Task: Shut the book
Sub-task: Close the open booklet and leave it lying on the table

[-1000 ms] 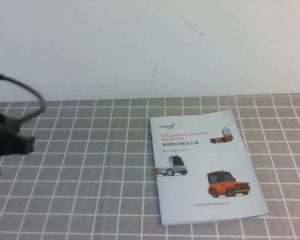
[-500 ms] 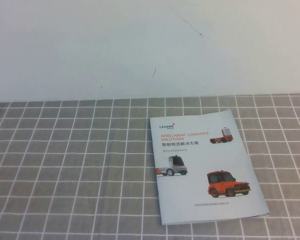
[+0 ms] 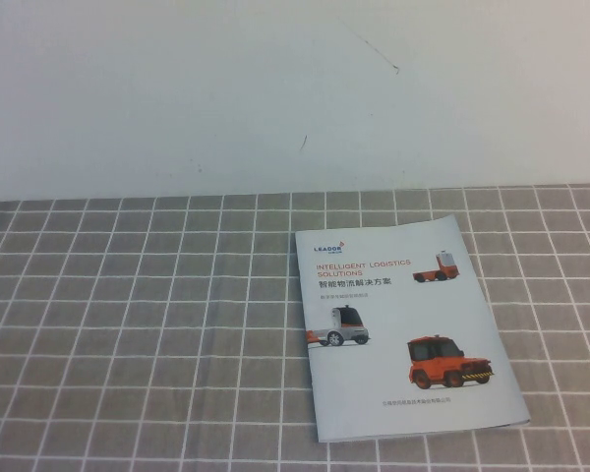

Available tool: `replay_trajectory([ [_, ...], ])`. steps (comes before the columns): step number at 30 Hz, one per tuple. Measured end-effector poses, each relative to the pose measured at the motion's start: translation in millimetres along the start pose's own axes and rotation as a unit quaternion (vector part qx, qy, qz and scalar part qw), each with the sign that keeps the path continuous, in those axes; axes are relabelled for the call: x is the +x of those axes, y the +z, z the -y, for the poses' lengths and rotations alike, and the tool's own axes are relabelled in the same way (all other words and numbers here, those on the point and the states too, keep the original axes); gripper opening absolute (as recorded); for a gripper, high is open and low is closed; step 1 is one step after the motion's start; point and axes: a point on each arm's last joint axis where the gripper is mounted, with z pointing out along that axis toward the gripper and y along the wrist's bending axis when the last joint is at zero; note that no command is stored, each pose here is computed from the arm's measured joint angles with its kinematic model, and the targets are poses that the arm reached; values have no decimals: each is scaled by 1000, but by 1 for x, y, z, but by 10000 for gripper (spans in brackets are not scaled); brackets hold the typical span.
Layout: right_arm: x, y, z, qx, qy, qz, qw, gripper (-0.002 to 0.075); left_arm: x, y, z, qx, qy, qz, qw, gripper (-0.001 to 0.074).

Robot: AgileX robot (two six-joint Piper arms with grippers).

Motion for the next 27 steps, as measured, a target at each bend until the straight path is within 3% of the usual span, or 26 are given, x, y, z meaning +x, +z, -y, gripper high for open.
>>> replay_trajectory([
  [27, 0, -1, -3, -15, 12, 2, 1000, -3, 11, 2, -1, -5, 11, -12, 1000, -3],
])
